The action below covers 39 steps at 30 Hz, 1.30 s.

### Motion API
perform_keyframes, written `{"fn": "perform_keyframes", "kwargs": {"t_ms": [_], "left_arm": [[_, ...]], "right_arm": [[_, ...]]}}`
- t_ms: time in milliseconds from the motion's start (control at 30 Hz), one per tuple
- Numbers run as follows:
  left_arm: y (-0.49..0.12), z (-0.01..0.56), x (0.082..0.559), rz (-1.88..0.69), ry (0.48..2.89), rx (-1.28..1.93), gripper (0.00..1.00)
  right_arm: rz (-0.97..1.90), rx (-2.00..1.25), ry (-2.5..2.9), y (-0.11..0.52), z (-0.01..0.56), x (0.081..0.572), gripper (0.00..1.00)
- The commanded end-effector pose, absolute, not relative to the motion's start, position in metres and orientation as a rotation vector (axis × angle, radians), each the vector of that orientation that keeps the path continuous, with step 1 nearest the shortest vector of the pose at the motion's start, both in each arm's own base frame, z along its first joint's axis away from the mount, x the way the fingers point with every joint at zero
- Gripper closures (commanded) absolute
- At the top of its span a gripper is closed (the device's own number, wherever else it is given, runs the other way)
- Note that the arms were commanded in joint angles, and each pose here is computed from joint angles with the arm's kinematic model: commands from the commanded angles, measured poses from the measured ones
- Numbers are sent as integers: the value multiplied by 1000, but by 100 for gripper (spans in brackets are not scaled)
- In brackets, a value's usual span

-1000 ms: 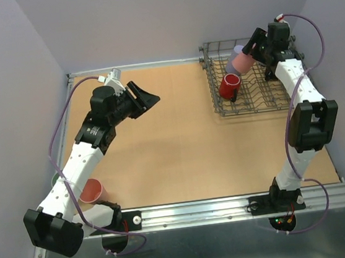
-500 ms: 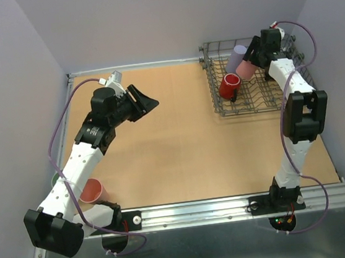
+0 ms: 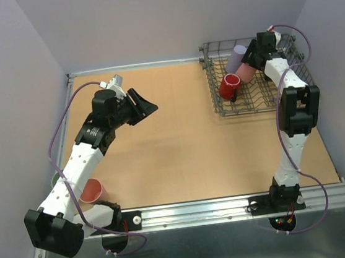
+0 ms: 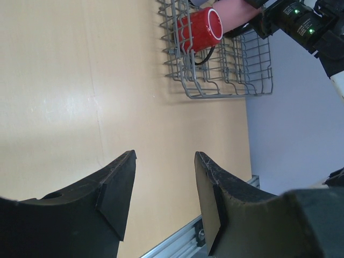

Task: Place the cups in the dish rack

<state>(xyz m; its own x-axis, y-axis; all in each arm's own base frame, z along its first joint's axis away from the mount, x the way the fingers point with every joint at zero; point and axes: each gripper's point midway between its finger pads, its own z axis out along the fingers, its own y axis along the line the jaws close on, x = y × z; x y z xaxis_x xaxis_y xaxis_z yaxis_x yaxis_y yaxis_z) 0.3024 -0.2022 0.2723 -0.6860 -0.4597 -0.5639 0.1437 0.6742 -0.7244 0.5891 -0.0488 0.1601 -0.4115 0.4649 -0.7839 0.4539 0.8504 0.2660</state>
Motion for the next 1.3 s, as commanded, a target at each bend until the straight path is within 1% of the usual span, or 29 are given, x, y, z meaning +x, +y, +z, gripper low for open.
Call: {"fn": "perform_keyframes", "kwargs": {"t_ms": [0,400,533,567,633,833,867,900,933,1000,1067,1133,1167,1267], "left_arm": [[-196,279,300,-980,2085,-214,43],[-195,266,303,-963,2118,-202,43],[-195,264,303,-963,2124,-199,43],[-195,262,303,-962,2128,-199,43],[-194,264,304,-959,2123,-198,43],[-189,261,306,-947,2126,-207,43],[-190,260,306,-949,2130,-206,43],[-188,260,307,-945,2130,-210,43],[-189,260,307,-947,2129,-208,43],[-189,259,307,-948,2132,-209,43],[-189,261,308,-950,2127,-208,43],[-188,262,308,-948,2125,-208,43],[-188,261,309,-948,2126,-209,43],[-187,263,309,-942,2122,-211,43]], "right_arm": [[13,666,1981,-56,182,606,100],[-6,572,1980,-31,162,595,100],[-37,578,1981,-33,151,593,100],[-33,552,1992,-20,149,593,100],[-62,544,1998,-17,143,590,100],[-71,542,1995,-11,141,584,100],[-69,540,1998,-10,140,583,96],[-66,538,1998,-9,141,583,89],[-61,530,2000,-6,141,583,74],[-63,533,1997,-6,141,582,54],[-65,532,1990,-6,146,581,39],[-64,534,1981,-6,150,581,33],[-60,531,1979,-5,152,581,26],[-55,526,1963,-5,160,581,14]]}}
